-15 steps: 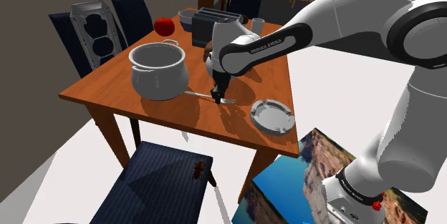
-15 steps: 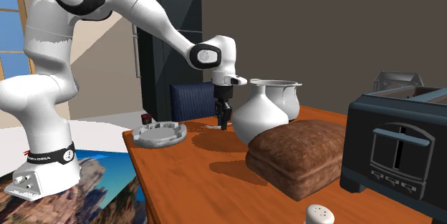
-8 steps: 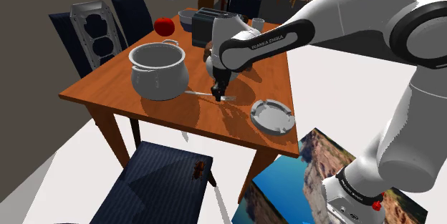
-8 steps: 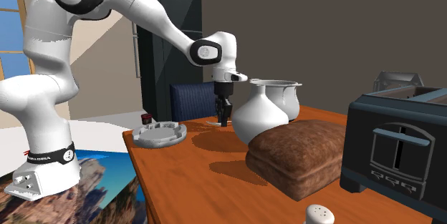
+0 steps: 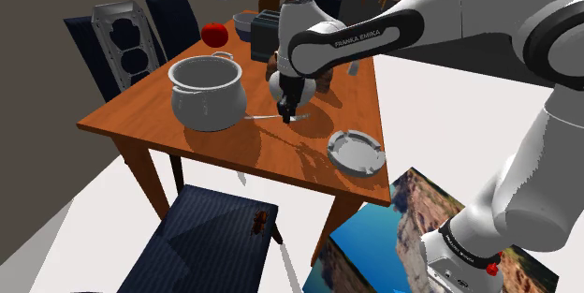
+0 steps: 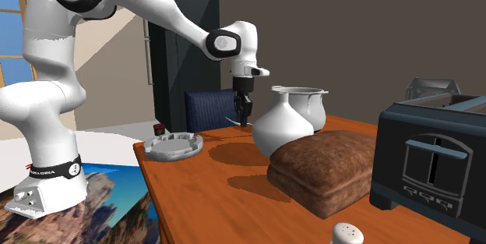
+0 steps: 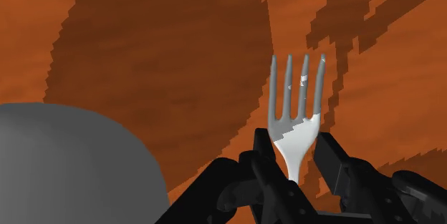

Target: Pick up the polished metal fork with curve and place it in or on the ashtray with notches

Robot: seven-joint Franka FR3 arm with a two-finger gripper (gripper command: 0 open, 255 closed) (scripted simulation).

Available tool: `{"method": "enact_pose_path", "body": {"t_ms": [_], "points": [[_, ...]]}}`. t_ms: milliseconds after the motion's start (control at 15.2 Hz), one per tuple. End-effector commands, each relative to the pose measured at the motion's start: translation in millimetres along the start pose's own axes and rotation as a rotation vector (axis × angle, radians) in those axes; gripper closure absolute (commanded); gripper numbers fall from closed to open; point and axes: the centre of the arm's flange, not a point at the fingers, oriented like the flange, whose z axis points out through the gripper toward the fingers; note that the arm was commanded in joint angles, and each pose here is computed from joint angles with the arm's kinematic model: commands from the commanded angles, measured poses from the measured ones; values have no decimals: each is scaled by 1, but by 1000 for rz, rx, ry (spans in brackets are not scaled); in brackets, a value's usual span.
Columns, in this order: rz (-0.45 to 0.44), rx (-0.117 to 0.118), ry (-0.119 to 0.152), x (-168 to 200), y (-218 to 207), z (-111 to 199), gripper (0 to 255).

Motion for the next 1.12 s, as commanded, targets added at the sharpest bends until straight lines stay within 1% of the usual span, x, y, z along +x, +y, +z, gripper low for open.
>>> {"method": "enact_pose_path", "body": {"t_ms": [0,462,1056], "points": [[0,0,0,-1,1,-11,255],[0,0,0,-3,1,-44,255],[0,0,0,-121,11,-42,255]]}}
